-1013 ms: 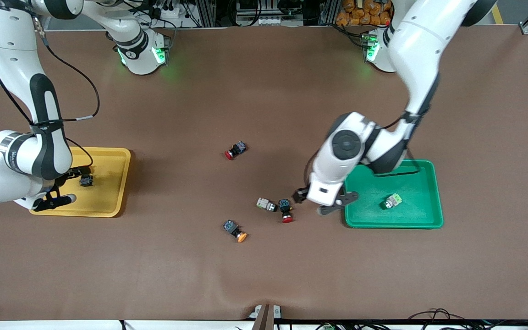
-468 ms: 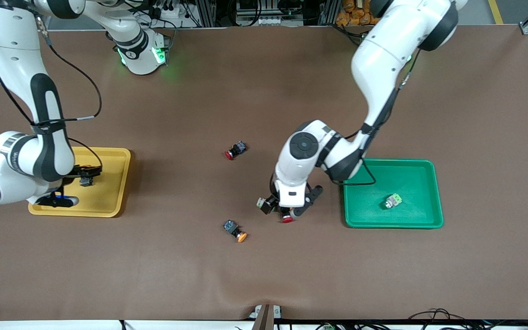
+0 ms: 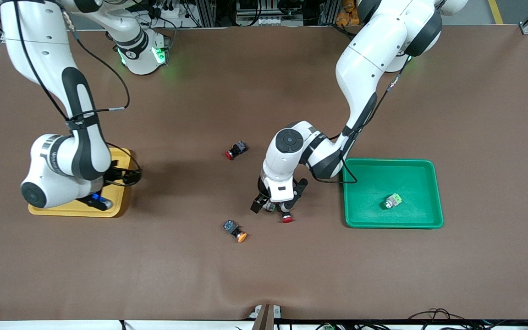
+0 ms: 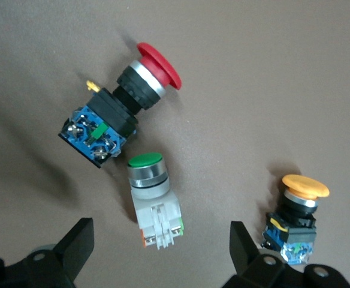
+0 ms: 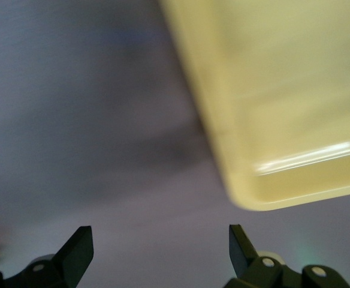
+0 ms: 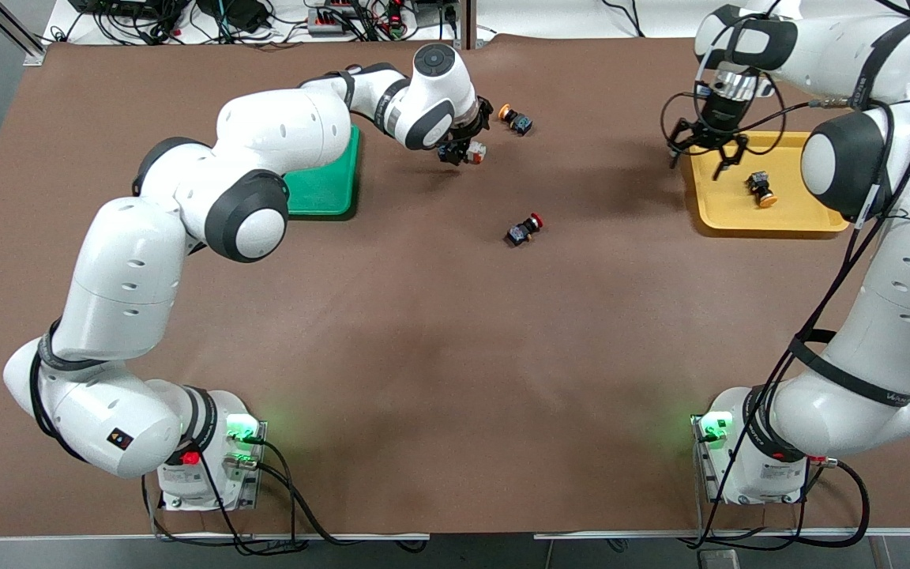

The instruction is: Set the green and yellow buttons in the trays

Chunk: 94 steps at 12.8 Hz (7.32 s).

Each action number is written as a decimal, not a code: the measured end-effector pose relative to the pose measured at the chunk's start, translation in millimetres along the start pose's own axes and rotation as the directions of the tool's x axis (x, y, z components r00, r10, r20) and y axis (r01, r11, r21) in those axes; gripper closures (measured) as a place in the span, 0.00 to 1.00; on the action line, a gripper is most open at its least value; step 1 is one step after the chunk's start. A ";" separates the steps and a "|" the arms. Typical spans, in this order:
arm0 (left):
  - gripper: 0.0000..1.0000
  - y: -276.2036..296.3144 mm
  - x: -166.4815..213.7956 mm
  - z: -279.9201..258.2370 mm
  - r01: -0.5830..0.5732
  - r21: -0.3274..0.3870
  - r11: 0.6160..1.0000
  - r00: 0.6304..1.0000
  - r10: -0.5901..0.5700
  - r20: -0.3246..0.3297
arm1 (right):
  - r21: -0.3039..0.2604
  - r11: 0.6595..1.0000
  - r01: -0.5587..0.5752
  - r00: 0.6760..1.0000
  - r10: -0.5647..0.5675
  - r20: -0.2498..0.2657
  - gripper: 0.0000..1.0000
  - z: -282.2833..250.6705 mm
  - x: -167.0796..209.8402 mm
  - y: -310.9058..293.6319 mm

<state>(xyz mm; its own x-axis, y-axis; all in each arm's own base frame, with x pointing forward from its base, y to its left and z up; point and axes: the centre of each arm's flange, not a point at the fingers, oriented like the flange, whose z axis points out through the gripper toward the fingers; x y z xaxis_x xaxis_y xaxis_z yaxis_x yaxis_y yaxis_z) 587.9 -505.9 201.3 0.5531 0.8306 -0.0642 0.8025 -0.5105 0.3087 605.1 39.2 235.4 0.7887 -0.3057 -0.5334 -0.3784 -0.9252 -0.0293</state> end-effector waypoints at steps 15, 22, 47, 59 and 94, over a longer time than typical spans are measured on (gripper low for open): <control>0.66 33.2 -6.2 -60.4 -0.054 -0.056 0.997 0.999 0.053 -0.005 | -0.076 0.838 0.541 0.678 -0.488 -0.549 0.00 0.5 -48.6 -218.3; 0.66 31.2 60.8 -174.7 -0.321 0.239 0.916 0.940 0.339 -0.036 | -0.116 0.774 0.622 0.492 -0.502 -0.712 0.04 58.9 -37.3 -280.9; 0.00 -82.8 275.8 -175.5 -0.568 0.269 0.778 0.810 0.587 0.013 | -0.039 0.781 0.624 0.763 -0.619 -0.186 0.57 -11.9 -18.3 -29.4; 0.00 -88.6 353.6 -496.2 -0.748 0.248 0.615 0.649 0.756 0.083 | -0.035 0.741 0.670 0.733 -0.669 -0.125 0.26 -49.8 5.5 136.6; 0.00 -137.1 302.6 -534.0 -0.804 0.271 0.530 0.588 0.778 0.221 | -0.130 0.981 0.145 0.848 -0.191 -0.495 0.00 -318.2 -344.4 62.6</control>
<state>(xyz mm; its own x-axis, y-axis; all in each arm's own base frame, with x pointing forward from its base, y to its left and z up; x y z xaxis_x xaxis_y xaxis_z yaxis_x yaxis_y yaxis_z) 525.9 -65.9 646.3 0.9991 0.0415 -0.0077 0.0412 -0.9983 -0.0416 464.0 15.0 686.3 0.9807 -0.1937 -0.0278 -0.1937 -0.9811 0.0032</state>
